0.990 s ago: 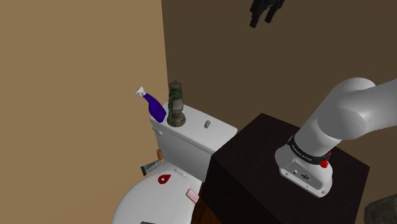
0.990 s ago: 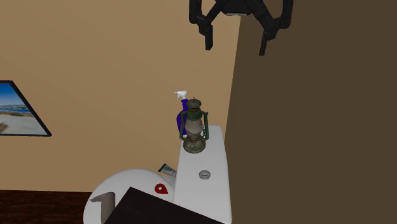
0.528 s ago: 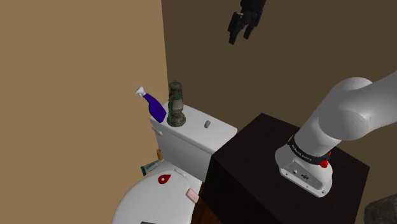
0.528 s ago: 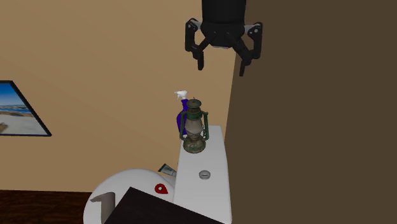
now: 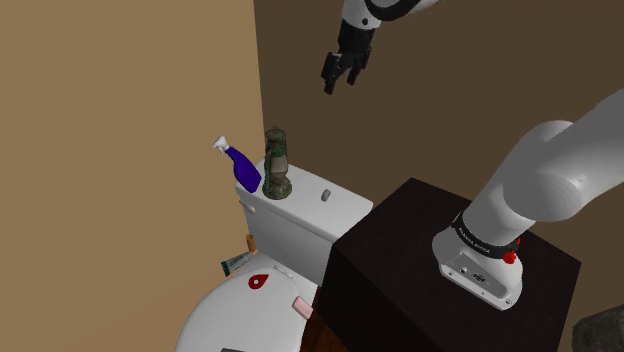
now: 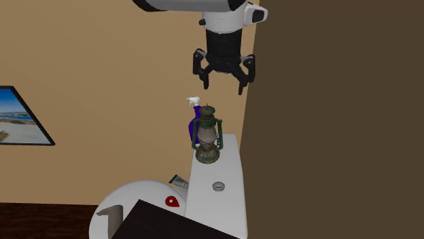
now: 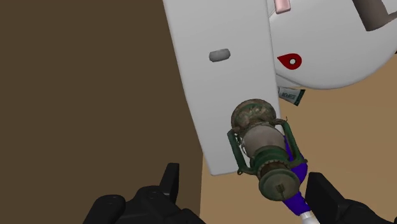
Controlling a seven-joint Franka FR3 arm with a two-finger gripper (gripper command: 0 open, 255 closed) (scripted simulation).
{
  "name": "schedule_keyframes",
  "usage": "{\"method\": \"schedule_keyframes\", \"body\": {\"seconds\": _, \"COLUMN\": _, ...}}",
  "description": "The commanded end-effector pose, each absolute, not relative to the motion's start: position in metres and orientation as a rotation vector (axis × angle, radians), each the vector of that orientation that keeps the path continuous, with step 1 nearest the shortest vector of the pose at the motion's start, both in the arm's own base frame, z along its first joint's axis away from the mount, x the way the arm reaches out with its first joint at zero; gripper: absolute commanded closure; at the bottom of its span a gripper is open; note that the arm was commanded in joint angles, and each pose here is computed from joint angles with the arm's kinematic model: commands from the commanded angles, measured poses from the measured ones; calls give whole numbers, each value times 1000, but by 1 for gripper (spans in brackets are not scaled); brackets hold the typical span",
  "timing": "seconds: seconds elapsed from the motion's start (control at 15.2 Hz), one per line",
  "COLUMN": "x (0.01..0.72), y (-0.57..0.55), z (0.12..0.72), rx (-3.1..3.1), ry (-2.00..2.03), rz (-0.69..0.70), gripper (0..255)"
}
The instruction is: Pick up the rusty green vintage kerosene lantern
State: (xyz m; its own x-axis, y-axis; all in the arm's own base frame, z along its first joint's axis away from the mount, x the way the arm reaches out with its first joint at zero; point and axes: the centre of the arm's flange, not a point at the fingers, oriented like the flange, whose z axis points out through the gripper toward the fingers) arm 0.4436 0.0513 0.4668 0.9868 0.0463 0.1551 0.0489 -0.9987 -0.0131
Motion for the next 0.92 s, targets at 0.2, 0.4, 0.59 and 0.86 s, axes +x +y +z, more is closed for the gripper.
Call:
{"method": "schedule_keyframes", "body": {"seconds": 0.2, "x": 479, "y": 74, "z": 419, "rx": -3097, "ry": -110, "rz": -256, "gripper": 0}}
{"method": "schedule_keyframes", "body": {"seconds": 0.4, "x": 500, "y": 90, "z": 391, "rx": -3087, "ry": -131, "rz": -262, "gripper": 0}}
{"method": "schedule_keyframes", "body": {"seconds": 0.59, "x": 522, "y": 106, "z": 363, "rx": -3077, "ry": -152, "rz": -269, "gripper": 0}}
{"method": "schedule_keyframes", "body": {"seconds": 0.86, "x": 550, "y": 129, "z": 327, "rx": -3063, "ry": -179, "rz": -277, "gripper": 0}}
